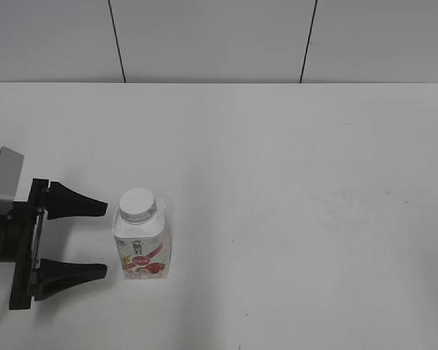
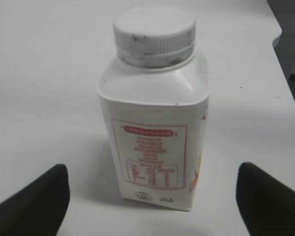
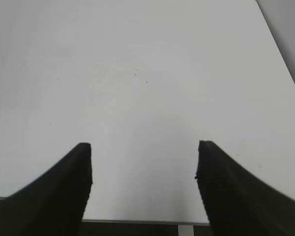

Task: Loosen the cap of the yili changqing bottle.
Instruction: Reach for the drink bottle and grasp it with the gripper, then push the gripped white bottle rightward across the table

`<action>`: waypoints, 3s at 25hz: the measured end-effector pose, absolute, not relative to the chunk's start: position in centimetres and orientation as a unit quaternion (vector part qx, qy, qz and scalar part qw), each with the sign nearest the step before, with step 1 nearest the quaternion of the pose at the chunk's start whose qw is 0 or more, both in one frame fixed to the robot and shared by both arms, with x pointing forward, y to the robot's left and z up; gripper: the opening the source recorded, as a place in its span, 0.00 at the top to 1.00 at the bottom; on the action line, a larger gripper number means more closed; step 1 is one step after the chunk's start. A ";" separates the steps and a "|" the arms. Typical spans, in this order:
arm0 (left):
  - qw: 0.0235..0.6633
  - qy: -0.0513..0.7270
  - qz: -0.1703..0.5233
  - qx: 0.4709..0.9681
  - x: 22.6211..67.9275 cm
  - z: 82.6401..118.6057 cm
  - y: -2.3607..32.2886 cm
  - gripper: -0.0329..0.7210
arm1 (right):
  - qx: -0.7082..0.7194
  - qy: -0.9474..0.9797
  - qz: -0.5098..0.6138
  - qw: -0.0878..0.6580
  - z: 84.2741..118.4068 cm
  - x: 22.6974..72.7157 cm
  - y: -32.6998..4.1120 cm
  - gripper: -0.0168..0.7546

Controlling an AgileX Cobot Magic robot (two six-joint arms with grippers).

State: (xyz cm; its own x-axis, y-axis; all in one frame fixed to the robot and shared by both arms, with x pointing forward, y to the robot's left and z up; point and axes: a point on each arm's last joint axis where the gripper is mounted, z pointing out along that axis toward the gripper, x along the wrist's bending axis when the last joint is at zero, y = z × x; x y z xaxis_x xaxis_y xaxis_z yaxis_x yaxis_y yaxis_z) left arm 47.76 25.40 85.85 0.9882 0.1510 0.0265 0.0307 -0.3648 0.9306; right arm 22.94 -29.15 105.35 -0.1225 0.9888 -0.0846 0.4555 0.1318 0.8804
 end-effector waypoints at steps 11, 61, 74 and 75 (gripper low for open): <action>0.565 0.028 0.019 0.824 48.9 84.1 22.8 0.16 | 0.551 0.656 0.362 0.368 105.4 22.9 -29.1 0.29; 0.582 0.083 0.045 0.808 51.5 84.1 15.8 0.40 | 0.551 0.656 0.362 0.368 105.4 22.9 -29.1 0.29; 0.609 0.020 0.040 0.792 56.1 86.8 12.1 0.40 | 0.551 0.656 0.362 0.368 105.4 22.9 -29.1 0.29; 0.608 0.019 0.036 0.793 56.5 86.7 12.0 0.40 | 0.551 0.656 0.362 0.368 105.4 22.9 -29.1 0.29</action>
State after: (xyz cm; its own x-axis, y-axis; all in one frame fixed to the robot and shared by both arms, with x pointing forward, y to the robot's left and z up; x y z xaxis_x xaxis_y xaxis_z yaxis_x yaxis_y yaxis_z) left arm 56.47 11.97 86.68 0.9967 0.0735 0.0334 -0.0133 -0.2588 0.9658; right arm 22.94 -29.15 105.35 -0.1225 0.9888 -0.0846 0.4555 0.1318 0.8804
